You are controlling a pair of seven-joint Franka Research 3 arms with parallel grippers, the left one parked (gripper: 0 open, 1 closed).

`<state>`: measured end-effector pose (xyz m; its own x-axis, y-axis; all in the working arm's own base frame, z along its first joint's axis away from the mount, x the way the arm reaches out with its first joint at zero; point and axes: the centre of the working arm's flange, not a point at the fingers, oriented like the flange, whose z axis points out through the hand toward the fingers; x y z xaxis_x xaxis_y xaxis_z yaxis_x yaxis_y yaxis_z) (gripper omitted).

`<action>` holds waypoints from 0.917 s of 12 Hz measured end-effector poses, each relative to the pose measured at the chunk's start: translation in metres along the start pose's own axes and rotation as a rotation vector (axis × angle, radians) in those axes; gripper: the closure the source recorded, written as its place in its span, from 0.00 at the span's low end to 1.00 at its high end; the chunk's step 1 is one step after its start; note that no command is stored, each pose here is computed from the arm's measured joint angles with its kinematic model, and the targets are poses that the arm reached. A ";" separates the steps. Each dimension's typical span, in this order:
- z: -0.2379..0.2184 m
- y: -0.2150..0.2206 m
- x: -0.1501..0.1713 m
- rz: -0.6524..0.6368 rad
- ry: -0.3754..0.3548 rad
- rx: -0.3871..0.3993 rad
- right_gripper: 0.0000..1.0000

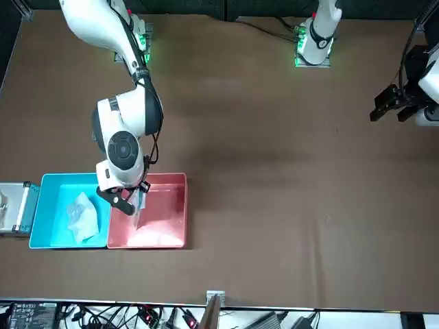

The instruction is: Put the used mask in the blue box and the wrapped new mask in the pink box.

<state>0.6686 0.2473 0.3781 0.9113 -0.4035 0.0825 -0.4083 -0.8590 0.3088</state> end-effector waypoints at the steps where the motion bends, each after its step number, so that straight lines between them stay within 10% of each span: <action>1: 0.003 -0.002 -0.001 -0.002 -0.003 -0.004 0.76; 7: -0.015 -0.019 -0.007 0.003 0.018 0.041 0.05; 11: -0.072 -0.002 0.007 0.096 -0.012 0.189 0.00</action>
<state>0.6793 0.2688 0.4466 0.8674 -0.4892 0.0915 -0.4972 -0.8598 0.1168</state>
